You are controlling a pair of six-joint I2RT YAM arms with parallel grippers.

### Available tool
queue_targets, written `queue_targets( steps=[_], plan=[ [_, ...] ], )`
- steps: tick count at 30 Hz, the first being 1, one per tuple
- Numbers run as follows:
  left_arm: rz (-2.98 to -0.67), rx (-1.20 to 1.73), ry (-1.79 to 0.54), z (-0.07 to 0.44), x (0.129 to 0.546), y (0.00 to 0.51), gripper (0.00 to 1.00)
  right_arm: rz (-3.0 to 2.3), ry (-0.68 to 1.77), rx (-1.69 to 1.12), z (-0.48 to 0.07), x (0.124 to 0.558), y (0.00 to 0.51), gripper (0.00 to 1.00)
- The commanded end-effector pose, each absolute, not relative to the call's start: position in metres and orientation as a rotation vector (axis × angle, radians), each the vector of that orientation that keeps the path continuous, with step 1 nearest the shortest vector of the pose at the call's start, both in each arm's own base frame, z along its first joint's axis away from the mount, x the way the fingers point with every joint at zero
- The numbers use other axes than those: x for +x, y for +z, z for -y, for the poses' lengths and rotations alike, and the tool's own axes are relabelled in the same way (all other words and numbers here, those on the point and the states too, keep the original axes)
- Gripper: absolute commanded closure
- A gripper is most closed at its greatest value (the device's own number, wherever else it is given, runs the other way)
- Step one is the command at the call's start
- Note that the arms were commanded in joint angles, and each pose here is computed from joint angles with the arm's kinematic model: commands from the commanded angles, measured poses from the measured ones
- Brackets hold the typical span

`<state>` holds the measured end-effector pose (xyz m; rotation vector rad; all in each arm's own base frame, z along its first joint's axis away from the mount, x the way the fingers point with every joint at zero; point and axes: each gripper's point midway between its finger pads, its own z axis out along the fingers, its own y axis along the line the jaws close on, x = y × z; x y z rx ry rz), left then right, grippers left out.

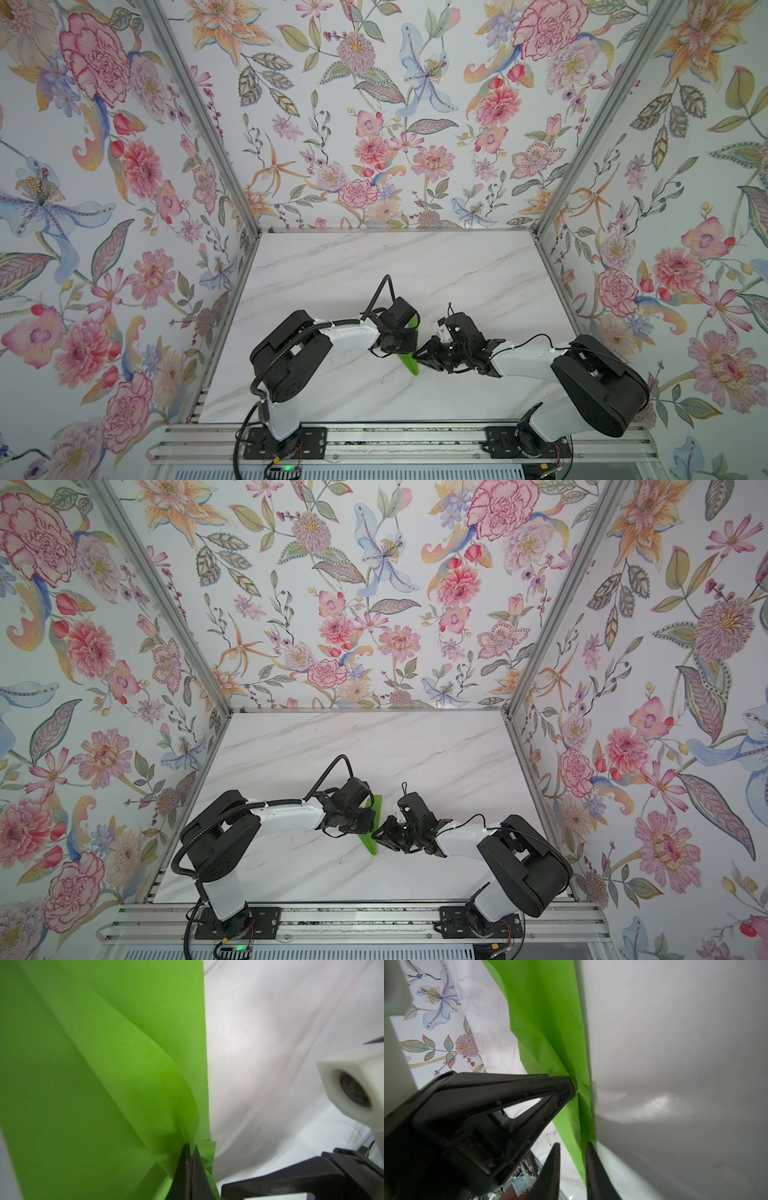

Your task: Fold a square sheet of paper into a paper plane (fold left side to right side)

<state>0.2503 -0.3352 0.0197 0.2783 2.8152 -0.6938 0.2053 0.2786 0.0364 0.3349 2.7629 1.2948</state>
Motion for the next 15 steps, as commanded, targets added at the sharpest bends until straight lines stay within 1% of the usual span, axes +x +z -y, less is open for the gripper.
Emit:
queue_targets(
  steps=[1, 3, 8, 15],
  plan=[
    [-2.830, 0.238, -0.651, 0.323, 0.250, 0.017, 0.97, -2.762, 1.318, 0.341, -0.281, 0.204, 0.035, 0.82],
    [-2.830, 0.236, -0.654, 0.322, 0.249, 0.018, 0.97, -2.763, 1.322, 0.342, -0.281, 0.204, 0.034, 0.85],
    [-2.818, 0.227, -0.658, 0.320, 0.248, 0.023, 0.97, -2.777, 1.347, 0.341, -0.286, 0.200, 0.030, 0.86],
    [-2.812, 0.211, -0.644, 0.312, 0.244, 0.026, 1.00, -2.809, 1.367, 0.316, -0.293, 0.194, 0.024, 0.88]
  ],
)
